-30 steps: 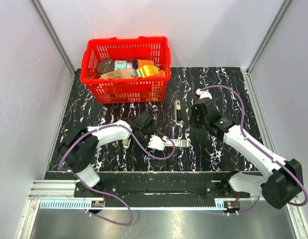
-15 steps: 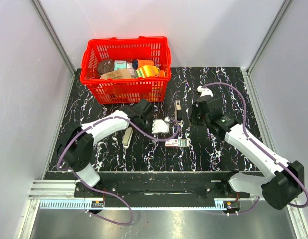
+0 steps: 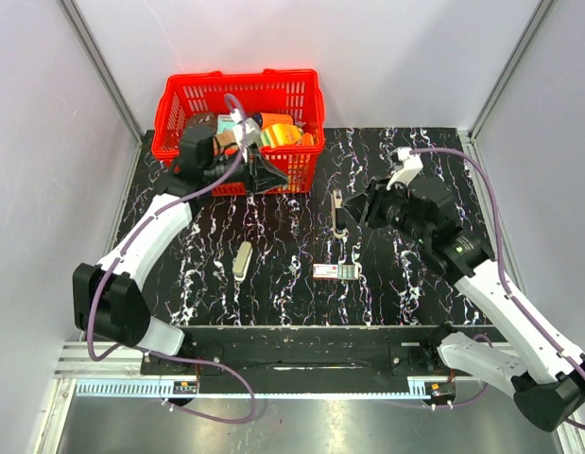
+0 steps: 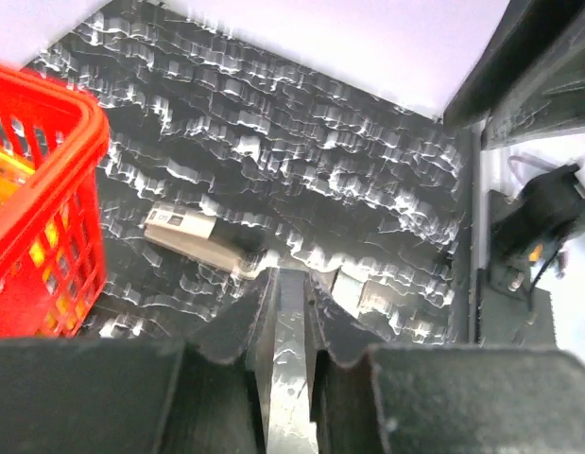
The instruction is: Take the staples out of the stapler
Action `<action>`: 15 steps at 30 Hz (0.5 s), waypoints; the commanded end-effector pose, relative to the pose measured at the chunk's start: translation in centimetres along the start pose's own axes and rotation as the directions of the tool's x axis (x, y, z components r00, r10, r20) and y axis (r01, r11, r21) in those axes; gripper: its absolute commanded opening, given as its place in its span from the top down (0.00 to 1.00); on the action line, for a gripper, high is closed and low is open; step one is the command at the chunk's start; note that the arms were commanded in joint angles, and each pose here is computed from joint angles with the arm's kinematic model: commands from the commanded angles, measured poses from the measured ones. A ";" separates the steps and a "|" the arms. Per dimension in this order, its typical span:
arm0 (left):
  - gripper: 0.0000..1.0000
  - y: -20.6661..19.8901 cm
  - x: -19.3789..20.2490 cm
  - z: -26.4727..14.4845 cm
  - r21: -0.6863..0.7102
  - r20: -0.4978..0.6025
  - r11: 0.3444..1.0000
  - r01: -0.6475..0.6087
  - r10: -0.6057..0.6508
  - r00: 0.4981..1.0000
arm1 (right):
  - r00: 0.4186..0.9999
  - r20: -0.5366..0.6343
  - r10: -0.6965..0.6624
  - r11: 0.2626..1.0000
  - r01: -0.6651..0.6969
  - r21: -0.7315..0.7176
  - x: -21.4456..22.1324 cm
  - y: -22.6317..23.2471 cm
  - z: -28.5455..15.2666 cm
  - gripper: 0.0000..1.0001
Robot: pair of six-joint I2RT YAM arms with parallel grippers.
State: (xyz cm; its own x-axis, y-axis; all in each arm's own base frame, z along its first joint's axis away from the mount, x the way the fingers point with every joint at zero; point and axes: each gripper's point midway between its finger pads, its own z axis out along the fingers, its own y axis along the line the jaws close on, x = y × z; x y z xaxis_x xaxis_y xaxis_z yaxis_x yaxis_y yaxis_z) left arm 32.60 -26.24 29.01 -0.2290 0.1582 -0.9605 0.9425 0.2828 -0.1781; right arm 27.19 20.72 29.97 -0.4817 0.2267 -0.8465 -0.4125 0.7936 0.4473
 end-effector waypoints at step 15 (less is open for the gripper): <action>1.00 -8.7 -9.2 -4.7 0.528 0.331 0.793 0.305 -0.523 0.786 | 0.986 0.104 0.128 0.781 -0.035 -0.624 -6.4 12.9 -0.9 0.50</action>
State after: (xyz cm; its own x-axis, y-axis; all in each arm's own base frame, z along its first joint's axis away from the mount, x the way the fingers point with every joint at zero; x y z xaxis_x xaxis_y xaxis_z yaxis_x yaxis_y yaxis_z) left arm 29.42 -26.64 36.40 -0.7070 -0.2798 -0.6495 0.6971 -0.1204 -0.7068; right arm 25.21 27.56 38.55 -0.4460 0.3520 -0.8229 -0.7234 0.3997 0.5630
